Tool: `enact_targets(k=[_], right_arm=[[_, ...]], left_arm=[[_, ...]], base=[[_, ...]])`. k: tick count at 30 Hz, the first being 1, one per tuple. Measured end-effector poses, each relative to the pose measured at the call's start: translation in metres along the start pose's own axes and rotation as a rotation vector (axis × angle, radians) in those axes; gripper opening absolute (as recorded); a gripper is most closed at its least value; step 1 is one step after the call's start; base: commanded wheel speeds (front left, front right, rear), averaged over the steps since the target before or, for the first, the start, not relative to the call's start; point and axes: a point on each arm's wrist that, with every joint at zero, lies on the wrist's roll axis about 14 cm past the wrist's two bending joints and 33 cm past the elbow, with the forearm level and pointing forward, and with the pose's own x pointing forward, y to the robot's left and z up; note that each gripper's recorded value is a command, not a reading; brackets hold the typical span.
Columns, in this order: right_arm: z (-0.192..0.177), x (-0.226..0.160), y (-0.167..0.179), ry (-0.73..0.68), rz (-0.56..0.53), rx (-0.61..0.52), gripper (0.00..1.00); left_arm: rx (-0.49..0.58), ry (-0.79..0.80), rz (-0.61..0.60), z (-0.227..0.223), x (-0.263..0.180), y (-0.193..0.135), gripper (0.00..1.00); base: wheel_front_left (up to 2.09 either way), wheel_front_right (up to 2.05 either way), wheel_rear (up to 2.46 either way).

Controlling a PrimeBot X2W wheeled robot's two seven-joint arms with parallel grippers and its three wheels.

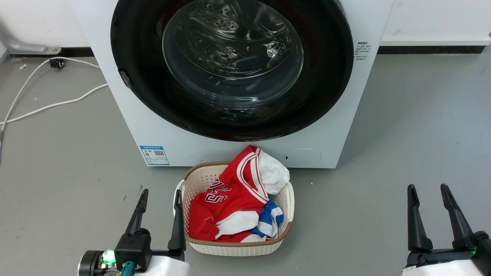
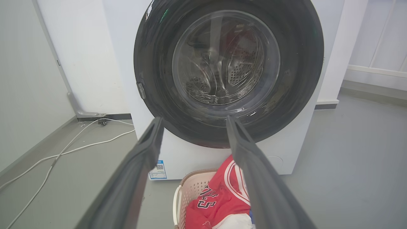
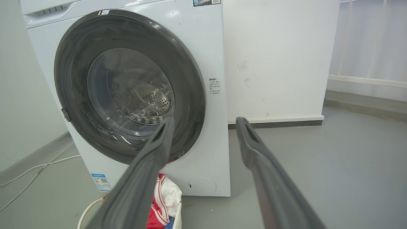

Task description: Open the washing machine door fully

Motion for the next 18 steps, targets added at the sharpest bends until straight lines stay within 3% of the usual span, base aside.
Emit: enact_targets(k=[18], right_arm=[[-0.013,-0.004,0.001,0.041,0.0,0.023,1.0]], left_arm=[[-0.01,0.023,0.009,-0.007,-0.002,0.003,1.0]], base=[[0.0,0.0,0.0]])
